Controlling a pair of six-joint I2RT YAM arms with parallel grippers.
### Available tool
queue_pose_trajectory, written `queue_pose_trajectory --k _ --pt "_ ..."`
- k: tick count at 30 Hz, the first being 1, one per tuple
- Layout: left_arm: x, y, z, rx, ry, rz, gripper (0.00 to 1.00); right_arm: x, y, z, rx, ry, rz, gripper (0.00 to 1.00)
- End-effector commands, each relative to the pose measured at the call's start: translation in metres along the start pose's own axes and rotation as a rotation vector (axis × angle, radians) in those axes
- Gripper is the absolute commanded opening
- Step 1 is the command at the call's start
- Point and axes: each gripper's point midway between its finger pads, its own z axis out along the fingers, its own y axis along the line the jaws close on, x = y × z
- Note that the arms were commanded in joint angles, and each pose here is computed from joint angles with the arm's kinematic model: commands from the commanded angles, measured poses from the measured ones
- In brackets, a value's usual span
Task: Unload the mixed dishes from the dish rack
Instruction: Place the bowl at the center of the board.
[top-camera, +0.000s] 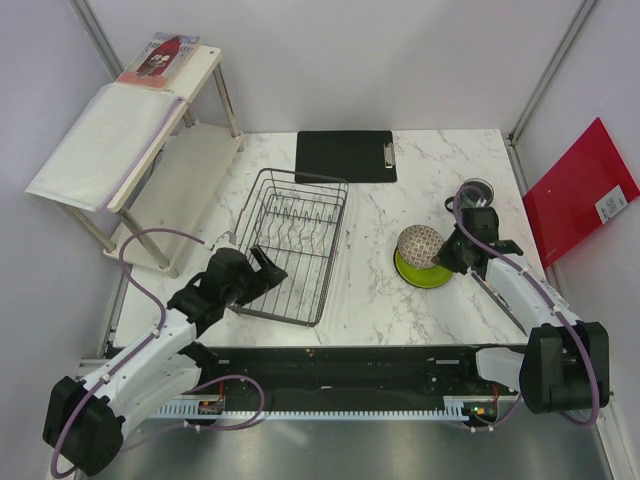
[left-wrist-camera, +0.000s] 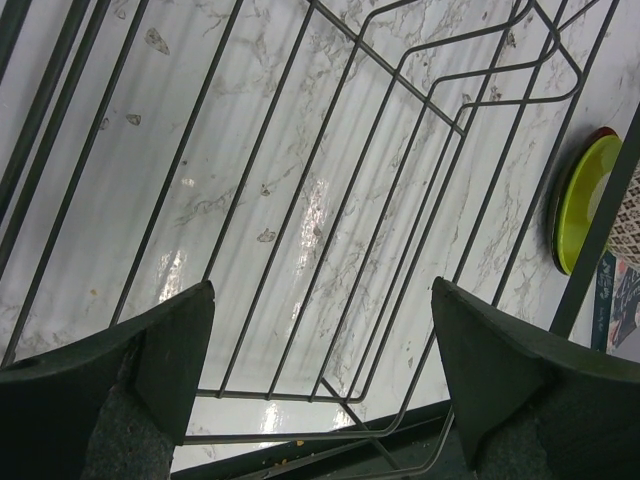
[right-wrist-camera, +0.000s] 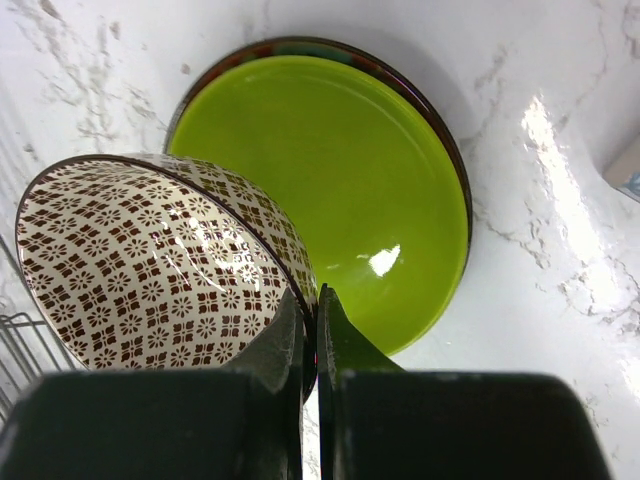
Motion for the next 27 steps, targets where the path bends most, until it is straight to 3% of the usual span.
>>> queue_pose_trajectory --k 1,8,15,21,27 --pt "0.000 -0.009 0.002 0.033 0.010 -0.027 0.95 -0.001 0.003 -0.002 -0.039 -0.010 0.000 0.00" --pt "0.000 -0.007 0.003 0.028 0.005 -0.024 0.95 0.007 -0.006 0.002 -0.021 0.003 -0.001 0.00" --pt "0.002 -0.006 0.005 0.022 0.016 -0.018 0.96 0.004 -0.003 -0.001 -0.043 -0.017 -0.009 0.28" --pt "0.000 -0.007 0.005 0.022 0.007 -0.023 0.97 -0.003 0.003 -0.011 -0.065 -0.049 -0.015 0.43" --pt "-0.005 -0.017 0.002 0.060 0.001 0.029 0.99 -0.038 0.026 -0.055 -0.140 -0.208 0.018 0.58"
